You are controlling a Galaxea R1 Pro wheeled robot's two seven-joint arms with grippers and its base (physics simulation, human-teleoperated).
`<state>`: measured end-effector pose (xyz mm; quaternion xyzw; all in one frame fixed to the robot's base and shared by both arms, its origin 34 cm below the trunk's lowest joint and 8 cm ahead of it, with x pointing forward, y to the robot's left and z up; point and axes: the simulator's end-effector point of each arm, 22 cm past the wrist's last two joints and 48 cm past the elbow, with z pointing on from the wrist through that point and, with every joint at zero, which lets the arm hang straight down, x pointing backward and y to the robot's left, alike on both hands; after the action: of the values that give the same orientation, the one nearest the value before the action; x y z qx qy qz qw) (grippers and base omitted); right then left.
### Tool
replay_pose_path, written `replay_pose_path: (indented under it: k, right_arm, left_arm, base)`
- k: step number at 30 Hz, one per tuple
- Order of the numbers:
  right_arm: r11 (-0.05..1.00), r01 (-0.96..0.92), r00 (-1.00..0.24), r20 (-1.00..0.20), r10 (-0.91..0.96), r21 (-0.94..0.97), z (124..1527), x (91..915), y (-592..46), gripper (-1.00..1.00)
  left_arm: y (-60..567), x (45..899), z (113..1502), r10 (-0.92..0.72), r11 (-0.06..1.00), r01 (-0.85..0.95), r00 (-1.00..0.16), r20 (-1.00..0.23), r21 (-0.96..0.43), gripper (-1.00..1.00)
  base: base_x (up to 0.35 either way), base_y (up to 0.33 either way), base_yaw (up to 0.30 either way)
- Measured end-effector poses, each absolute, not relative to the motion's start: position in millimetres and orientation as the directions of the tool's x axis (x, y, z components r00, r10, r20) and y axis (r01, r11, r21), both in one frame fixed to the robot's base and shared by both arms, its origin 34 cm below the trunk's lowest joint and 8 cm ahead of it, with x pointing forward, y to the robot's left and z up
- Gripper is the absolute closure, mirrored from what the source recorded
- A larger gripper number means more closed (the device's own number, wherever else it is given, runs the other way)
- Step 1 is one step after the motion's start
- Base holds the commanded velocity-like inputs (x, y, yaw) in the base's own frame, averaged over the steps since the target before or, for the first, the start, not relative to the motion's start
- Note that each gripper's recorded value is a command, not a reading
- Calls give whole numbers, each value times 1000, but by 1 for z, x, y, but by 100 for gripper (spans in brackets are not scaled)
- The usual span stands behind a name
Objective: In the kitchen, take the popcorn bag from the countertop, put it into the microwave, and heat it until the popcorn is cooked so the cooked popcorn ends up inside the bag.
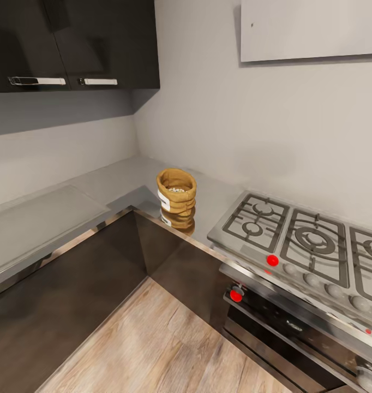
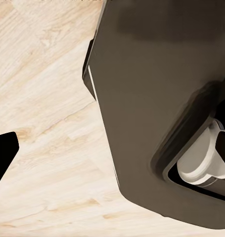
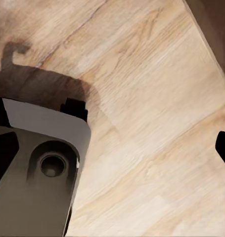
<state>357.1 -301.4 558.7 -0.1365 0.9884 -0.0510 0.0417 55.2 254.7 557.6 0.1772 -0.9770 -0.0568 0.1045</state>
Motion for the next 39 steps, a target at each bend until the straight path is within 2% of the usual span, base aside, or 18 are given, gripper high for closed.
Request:
replay_pose_path:
  k: [5, 9, 13, 15, 17, 19, 22, 27, 32, 39]
  right_arm:
    - [936, -343, -930, -111, -351, -81, 600, 435, -255, -100]
    - [906, -410, -878, -222, -424, -108, 671, 512, -193, -100]
    - [910, -406, -862, -297, -411, -81, 732, 543, -137, -100]
    - [911, -411, -866, -297, -402, -35, 753, 541, -105, -100]
    - [904, -426, -851, -322, -415, -38, 765, 552, -97, -100]
    - [896, -437, -781, -461, -422, -80, 825, 632, -86, -100]
    - [888, -445, -699, -577, -423, -111, 893, 703, -77, -100]
    - [886, -443, -600, -690, -405, -135, 976, 765, -67, -100]
    - [886, -441, -565, -723, -397, -142, 1024, 808, -64, -100]
    - [927, -353, -616, -714, -332, -127, 1079, 876, -101, -100]
  left_arm:
    - [255, 55, 558, -359, 930, -335, -915, 184, 148, -100]
    - [255, 55, 558, -361, 930, -337, -914, 184, 150, -100]
    - [255, 55, 558, -361, 930, -337, -914, 184, 150, -100]
    - [255, 55, 558, -361, 930, -337, -914, 184, 150, -100]
    - [255, 55, 558, -361, 930, -337, -914, 184, 150, -100]
    - [255, 55, 558, -361, 930, -337, -914, 184, 149, -100]
    - [255, 55, 558, -361, 930, -337, -914, 184, 148, -100]
    - [255, 55, 558, -361, 930, -337, -914, 184, 148, -100]
    - [255, 55, 558, -361, 930, -337, -914, 184, 148, -100]
    - [255, 55, 558, -361, 930, -337, -914, 184, 148, -100]
  base:
    - [0, 0, 0]
    - [0, 0, 0]
    - [0, 0, 0]
    - [0, 0, 0]
    - [0, 0, 0]
    - [0, 0, 0]
    - [0, 0, 0]
    - [0, 0, 0]
    - [0, 0, 0]
    - [0, 0, 0]
